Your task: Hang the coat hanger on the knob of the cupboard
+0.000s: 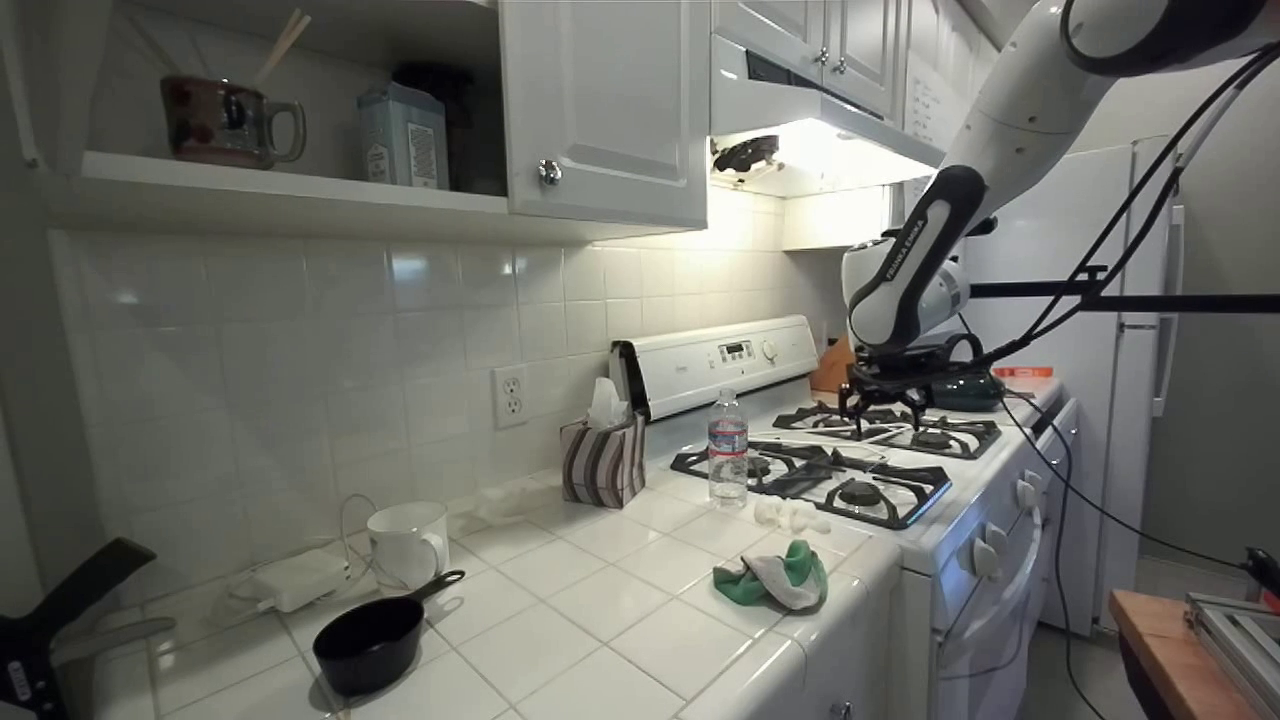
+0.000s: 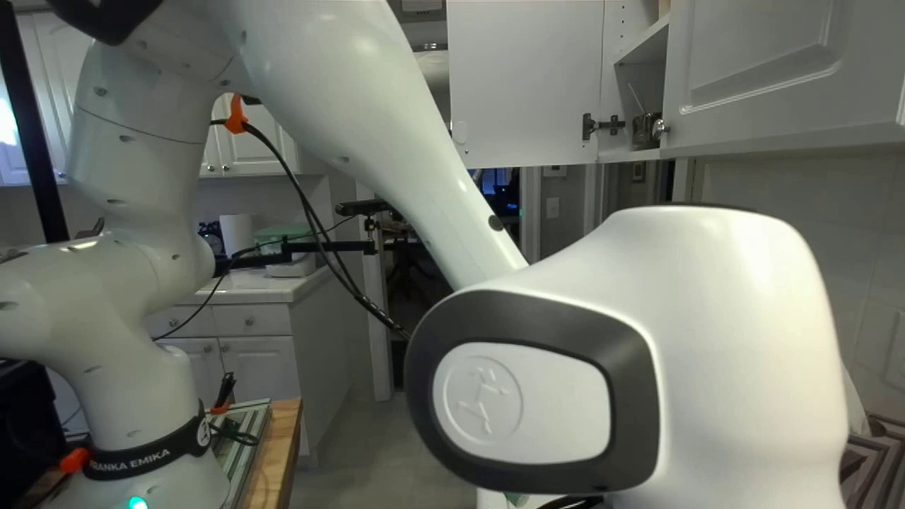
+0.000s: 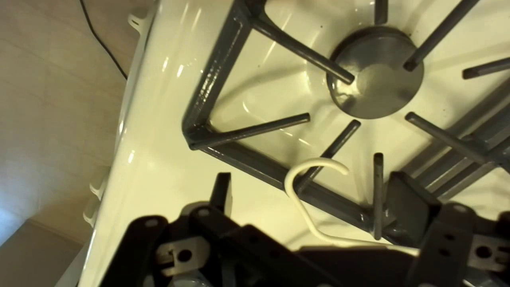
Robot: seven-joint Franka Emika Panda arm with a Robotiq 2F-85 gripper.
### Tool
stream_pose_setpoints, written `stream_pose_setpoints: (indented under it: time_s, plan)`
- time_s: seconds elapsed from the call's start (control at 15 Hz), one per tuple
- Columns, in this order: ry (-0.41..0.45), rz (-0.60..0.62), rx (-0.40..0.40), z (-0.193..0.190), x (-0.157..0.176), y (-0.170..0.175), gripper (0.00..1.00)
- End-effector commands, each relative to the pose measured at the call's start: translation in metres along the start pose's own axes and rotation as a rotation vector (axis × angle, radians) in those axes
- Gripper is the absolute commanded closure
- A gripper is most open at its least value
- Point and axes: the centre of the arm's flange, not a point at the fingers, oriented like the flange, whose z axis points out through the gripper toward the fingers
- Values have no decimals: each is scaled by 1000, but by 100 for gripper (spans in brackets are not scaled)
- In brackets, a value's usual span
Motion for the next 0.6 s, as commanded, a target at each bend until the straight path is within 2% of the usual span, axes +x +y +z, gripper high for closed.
stream_pose_setpoints:
  time_s: [0.0, 0.4, 0.53]
  plan:
    - [48, 13, 22, 14, 15, -25, 0]
    - [12, 57, 4, 45, 18, -47, 0]
    - [12, 70, 2, 51, 17, -51, 4]
